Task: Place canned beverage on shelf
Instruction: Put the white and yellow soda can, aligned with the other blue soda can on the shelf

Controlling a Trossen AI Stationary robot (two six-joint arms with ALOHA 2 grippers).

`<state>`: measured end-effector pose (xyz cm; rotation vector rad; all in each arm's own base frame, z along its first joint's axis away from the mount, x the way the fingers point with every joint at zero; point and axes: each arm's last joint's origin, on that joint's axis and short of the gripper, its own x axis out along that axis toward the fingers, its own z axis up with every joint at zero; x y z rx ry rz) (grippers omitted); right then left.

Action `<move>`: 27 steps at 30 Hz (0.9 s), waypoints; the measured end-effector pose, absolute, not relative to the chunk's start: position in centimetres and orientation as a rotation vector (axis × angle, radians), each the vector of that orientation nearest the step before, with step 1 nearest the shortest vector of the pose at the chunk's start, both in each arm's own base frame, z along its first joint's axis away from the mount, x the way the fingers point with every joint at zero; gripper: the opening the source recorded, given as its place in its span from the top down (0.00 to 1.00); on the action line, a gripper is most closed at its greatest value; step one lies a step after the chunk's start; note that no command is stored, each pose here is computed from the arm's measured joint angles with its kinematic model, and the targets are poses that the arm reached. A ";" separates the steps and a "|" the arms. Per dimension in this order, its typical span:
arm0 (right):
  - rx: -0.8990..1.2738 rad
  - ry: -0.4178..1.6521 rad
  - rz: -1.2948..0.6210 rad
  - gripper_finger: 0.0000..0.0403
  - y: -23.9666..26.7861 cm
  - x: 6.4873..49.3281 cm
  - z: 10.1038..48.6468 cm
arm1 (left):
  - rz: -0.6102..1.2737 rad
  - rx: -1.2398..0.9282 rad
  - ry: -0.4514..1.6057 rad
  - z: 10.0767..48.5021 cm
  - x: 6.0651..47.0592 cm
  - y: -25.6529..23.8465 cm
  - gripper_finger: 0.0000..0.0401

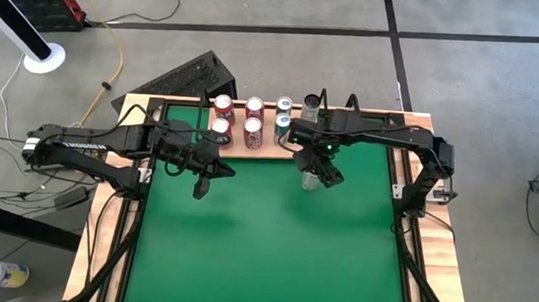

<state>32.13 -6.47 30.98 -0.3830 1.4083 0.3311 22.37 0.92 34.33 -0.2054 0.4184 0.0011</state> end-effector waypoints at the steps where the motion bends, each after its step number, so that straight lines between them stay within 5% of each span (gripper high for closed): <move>1: -0.384 1.405 0.330 0.09 -6.5 32.2 31.0 | 0.001 -0.204 0.418 34.3 22.4 0.9 1.00; 15: -0.338 1.449 0.314 0.10 -6.9 32.2 28.5 | -0.001 -0.205 0.419 34.3 22.4 0.9 1.00; 27: -0.185 1.491 0.146 0.31 -6.9 32.0 28.5 | -0.003 -0.203 0.419 34.3 22.4 0.9 1.00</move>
